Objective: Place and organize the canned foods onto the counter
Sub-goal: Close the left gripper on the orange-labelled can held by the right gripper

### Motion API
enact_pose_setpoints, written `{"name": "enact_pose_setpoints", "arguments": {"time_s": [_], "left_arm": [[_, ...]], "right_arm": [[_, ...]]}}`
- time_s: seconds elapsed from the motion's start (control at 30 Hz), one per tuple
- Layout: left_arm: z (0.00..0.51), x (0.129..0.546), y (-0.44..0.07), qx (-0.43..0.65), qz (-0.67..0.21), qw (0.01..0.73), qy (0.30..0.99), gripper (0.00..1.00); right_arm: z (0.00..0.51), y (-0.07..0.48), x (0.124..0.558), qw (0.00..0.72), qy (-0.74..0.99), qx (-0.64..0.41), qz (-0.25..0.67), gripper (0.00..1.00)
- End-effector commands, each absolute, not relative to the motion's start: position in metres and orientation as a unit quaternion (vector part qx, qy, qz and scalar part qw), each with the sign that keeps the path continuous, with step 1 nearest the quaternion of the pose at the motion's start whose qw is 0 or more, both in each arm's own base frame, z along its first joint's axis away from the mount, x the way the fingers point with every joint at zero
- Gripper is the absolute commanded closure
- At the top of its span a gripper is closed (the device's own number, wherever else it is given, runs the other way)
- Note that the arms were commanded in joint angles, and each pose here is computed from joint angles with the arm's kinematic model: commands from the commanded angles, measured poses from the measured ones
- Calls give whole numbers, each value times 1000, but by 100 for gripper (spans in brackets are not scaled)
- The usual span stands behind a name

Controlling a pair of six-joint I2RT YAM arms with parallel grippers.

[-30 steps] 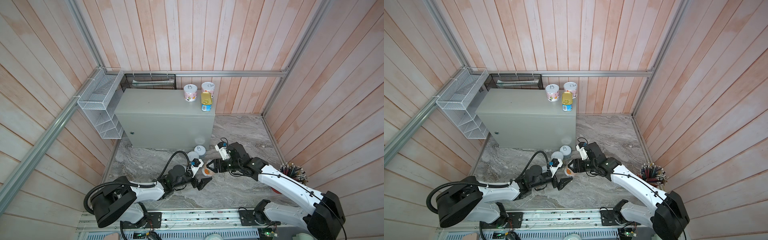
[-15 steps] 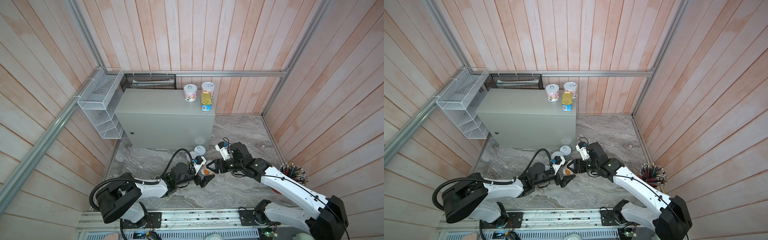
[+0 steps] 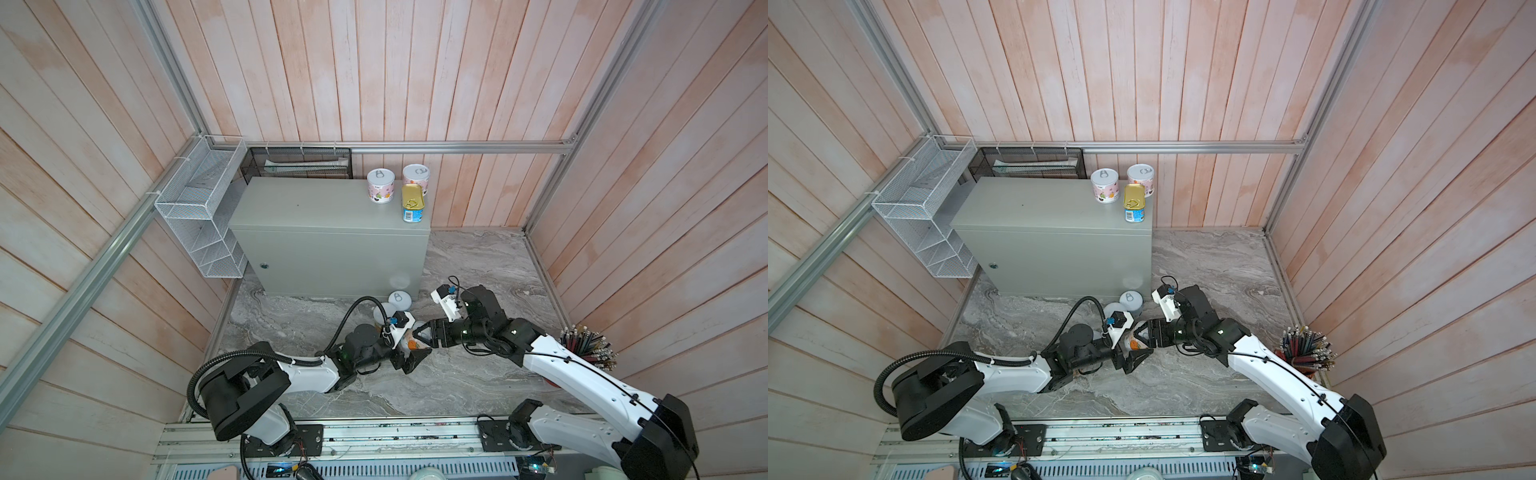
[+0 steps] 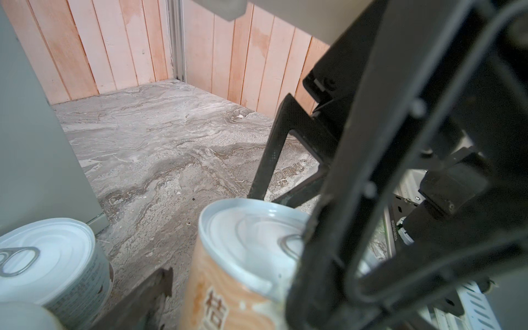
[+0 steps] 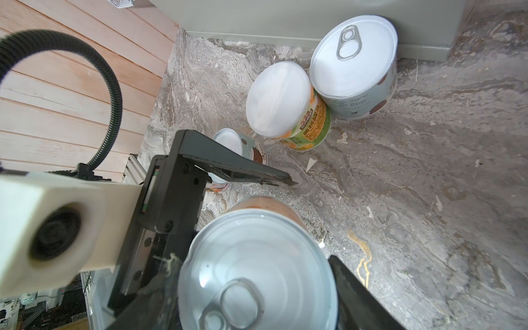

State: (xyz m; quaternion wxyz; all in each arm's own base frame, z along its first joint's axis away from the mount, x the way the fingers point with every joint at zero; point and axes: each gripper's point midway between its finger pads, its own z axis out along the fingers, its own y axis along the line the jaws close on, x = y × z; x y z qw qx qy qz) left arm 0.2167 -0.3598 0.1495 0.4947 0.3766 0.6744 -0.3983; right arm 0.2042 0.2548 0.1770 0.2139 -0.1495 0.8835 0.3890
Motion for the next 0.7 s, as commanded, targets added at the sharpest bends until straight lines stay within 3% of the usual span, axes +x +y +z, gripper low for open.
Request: {"name": "enact_pose_setpoints", "arguments": {"time_s": [0.0, 0.1, 0.47, 0.67], "left_arm": [[165, 218, -370, 383, -409, 512, 651, 1], [162, 217, -372, 387, -411, 506, 653, 12], [161, 220, -370, 380, -407, 508, 658, 32], [160, 217, -367, 379, -409, 503, 661, 36]], "right_arm": [[196, 262, 209, 237, 863, -155, 419, 36], [197, 263, 210, 237, 862, -153, 420, 36], [192, 262, 211, 234, 866, -148, 417, 36], [189, 259, 209, 238, 864, -139, 421, 30]]}}
